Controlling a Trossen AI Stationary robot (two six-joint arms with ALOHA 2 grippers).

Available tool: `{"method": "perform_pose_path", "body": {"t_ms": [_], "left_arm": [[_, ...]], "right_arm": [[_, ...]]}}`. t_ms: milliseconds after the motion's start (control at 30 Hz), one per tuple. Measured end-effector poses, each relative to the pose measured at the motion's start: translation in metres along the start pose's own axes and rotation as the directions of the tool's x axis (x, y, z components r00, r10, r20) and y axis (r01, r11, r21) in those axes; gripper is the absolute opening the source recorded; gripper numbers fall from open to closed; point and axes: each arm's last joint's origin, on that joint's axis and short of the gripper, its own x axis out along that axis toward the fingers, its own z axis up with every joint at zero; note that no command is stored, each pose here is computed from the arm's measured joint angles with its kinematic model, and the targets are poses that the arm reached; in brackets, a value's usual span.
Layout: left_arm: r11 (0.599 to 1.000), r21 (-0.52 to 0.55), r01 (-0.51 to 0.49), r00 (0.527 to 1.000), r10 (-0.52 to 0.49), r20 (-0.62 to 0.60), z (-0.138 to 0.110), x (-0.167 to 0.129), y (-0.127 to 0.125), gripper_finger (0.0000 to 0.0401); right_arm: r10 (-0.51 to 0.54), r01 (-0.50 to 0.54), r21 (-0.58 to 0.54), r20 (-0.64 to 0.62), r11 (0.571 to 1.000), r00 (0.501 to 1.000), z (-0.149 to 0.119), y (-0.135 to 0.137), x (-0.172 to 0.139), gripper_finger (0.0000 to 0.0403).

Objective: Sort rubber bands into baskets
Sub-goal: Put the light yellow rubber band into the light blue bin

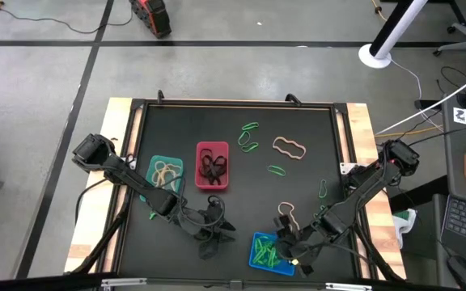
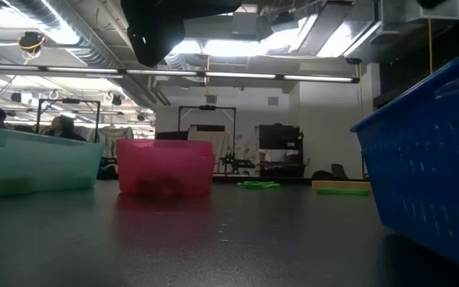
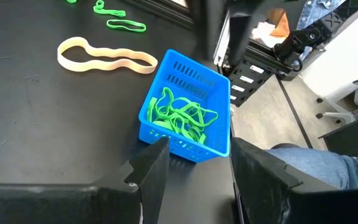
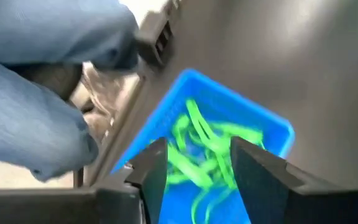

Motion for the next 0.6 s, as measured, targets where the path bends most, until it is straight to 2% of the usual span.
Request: {"method": "perform_pose_path", "body": {"t_ms": [200,433,600], "left_arm": [[1.0,0.0,0.0,1.0,0.0,0.0,0.0,0.0,0.0,0.0171],[1.0,0.0,0.0,1.0,0.0,0.0,0.0,0.0,0.0,0.0171],[1.0,0.0,0.0,1.0,0.0,0.0,0.0,0.0,0.0,0.0171]], "right_arm": [[-0.1,0.117,0.07,-0.211,0.991,0.972,-0.014,-0.028,0.0,0.017],[-0.194,0.263,0.088,-0.464,0.961,0.864,-0.031,-0.069,-0.007,0.017],[-0.218,0.334,0.127,-0.536,0.934,0.816,-0.033,-0.097,-0.01,0.017]]}}
